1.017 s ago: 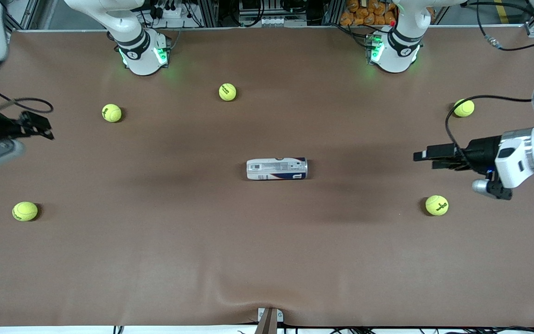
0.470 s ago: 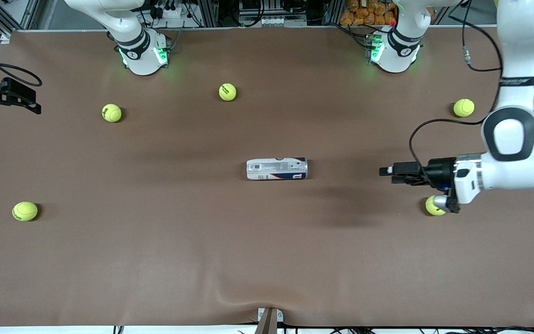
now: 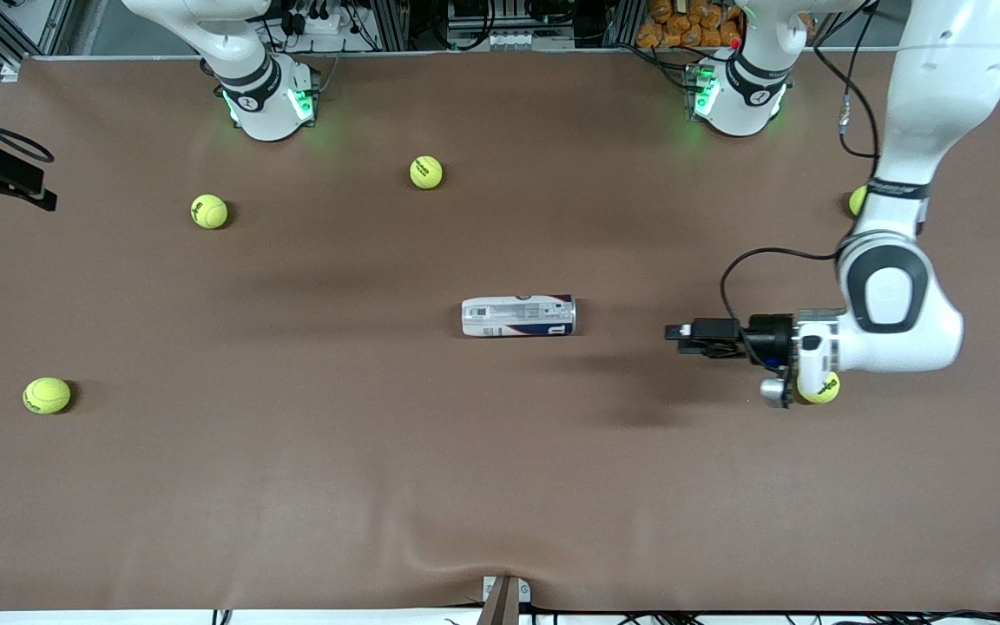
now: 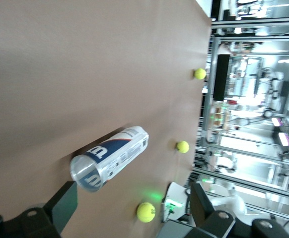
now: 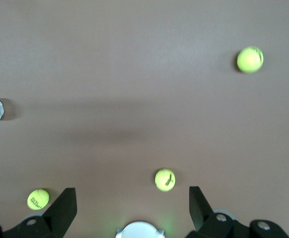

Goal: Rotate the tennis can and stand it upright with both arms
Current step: 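Move the left gripper toward the can's open end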

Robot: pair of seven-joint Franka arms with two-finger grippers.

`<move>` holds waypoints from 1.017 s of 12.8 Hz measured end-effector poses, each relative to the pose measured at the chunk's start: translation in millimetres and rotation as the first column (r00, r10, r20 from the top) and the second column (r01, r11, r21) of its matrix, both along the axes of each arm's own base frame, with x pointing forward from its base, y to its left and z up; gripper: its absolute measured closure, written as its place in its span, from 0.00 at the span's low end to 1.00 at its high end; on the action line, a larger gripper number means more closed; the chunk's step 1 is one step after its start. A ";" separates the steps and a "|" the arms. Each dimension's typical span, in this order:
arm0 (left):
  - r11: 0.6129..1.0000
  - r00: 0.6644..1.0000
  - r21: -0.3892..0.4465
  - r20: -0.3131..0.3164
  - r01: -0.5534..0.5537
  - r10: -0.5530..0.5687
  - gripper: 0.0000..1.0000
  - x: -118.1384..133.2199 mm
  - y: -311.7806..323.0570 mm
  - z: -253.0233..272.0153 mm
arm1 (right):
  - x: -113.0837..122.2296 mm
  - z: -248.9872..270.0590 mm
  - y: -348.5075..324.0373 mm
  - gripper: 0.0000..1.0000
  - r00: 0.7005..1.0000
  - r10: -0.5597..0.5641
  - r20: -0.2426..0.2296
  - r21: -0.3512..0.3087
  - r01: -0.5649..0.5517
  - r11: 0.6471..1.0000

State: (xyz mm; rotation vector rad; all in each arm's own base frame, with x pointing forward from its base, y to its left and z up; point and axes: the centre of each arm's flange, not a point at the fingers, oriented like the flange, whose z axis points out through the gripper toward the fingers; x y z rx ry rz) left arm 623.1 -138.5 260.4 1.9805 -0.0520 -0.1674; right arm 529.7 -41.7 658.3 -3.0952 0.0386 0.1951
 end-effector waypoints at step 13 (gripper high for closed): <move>0.975 0.992 -0.207 -0.109 -0.078 0.056 0.00 -75.0 -76.2 -130.3 | -12.7 16.3 9.2 0.00 0.990 -0.139 0.009 0.004 0.139 0.990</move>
